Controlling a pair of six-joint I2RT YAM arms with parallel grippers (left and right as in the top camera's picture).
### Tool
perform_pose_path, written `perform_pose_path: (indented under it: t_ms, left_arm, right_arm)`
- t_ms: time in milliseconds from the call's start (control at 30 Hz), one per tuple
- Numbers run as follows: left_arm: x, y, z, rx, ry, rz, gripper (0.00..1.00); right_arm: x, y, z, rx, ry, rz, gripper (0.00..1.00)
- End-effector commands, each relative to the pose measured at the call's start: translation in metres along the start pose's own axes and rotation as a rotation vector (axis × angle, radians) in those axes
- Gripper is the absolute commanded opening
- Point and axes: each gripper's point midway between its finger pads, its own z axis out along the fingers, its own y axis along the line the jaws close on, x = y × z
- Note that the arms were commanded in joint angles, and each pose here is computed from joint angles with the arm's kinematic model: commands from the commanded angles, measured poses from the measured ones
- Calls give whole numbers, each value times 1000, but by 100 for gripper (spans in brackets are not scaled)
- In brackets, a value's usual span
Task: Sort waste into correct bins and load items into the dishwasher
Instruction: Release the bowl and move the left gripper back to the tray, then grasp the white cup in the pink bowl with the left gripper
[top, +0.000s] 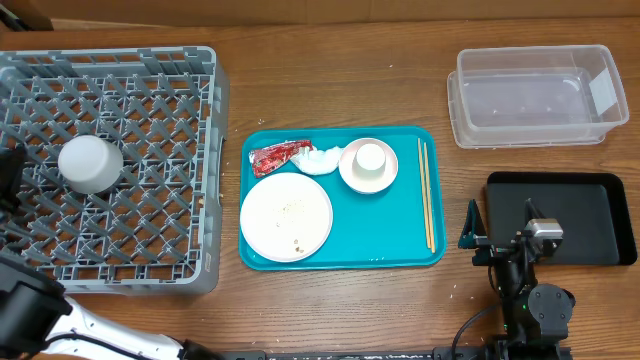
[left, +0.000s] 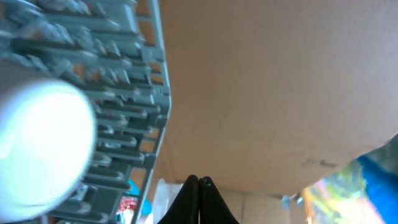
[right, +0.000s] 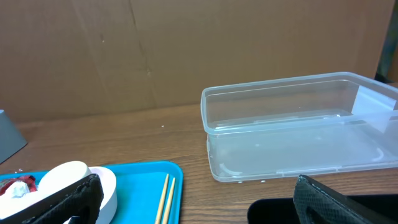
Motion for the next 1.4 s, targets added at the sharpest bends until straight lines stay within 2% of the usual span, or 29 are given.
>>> perform_pose_path:
  t_ms: [0,33,167,200,267,300,400,467,567,600,633,767,933,967,1000,1200,1367]
  left_arm:
    - [41,-53,37,-11,90,181,4]
    - [71,-70,64,-29,162,272,4]
    - [139,-84,126,-148,311,490,5]
    - [155,-80,141,-212,341,535,10]
    - [185,-64,169,-363,392,631,35]
    - [199,-52,183,-455,414,686,44]
    - [239,-16,212,-697,481,839,61]
    - [268,3,227,-814,529,934,65]
    - [319,23,246,-870,627,1028,66]
    - [353,30,257,-854,696,1078,66]
    - [372,33,262,-837,730,1108,67]
    - [424,33,280,-752,790,1209,66]
    - [463,33,292,-726,781,1351,70]
    - [480,42,296,-722,803,1388,84]
    - [488,47,297,-724,814,1405,90]
    - [492,88,309,-844,797,1506,94]
    - [491,115,318,-882,808,1497,96]
  right_arm:
    - [2,-1,0,4,-5,-4,100]
    - [2,-1,0,5,-5,-4,100]
    - [2,-1,0,5,-5,-4,100]
    - [2,-1,0,5,-5,-4,100]
    - [2,-1,0,5,-5,-4,100]
    - [2,-1,0,5,-5,-4,100]
    - [2,-1,0,4,-5,-4,100]
    - [2,-1,0,5,-5,-4,100]
    - [2,-1,0,4,-5,-4,100]
    - [2,-1,0,4,-5,-4,100]
    - [2,-1,0,5,-5,-4,100]
    - [2,-1,0,5,-5,-4,100]
    - [2,-1,0,5,-5,-4,100]
    - [2,-1,0,5,-5,-4,100]
    - [2,-1,0,5,-5,-4,100]
    - [2,-1,0,5,-5,-4,100]
    - [2,-1,0,5,-5,-4,100]
